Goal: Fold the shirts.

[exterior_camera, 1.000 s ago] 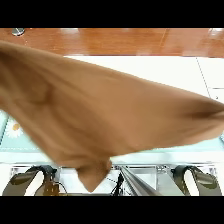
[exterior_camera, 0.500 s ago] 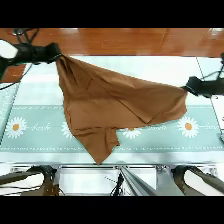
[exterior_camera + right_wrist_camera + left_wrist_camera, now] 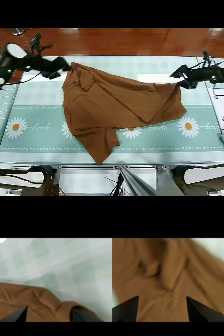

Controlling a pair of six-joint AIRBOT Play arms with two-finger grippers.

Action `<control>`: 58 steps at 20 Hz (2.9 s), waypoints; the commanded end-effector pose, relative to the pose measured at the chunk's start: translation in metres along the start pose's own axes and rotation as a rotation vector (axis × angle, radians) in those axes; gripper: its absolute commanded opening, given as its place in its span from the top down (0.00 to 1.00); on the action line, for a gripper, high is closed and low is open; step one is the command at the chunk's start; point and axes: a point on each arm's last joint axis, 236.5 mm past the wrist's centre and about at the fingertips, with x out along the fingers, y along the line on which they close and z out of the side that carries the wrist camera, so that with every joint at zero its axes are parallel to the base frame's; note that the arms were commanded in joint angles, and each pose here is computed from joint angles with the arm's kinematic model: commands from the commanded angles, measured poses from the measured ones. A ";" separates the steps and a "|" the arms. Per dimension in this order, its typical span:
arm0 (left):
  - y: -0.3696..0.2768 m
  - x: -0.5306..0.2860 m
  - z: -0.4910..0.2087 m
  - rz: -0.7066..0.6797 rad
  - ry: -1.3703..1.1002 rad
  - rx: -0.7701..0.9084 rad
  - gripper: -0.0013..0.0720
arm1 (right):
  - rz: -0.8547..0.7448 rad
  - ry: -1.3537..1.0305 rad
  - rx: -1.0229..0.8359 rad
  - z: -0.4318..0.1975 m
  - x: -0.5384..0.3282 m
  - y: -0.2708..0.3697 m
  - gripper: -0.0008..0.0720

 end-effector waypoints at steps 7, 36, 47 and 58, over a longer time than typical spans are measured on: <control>0.088 -0.049 -0.202 0.026 0.261 -0.199 0.02 | -0.149 -0.001 0.122 -0.112 -0.069 -0.095 0.13; -0.013 0.029 -0.271 -0.281 0.123 -0.211 0.94 | -0.189 -0.018 0.369 -0.177 -0.066 -0.144 0.13; -0.020 0.028 -0.263 -0.315 0.102 -0.257 0.94 | -0.050 0.112 0.302 -0.134 -0.012 -0.110 0.15; -0.101 -0.129 -0.055 -0.496 -0.441 -0.052 0.94 | 0.041 -0.031 -0.251 -0.035 -0.104 0.063 0.95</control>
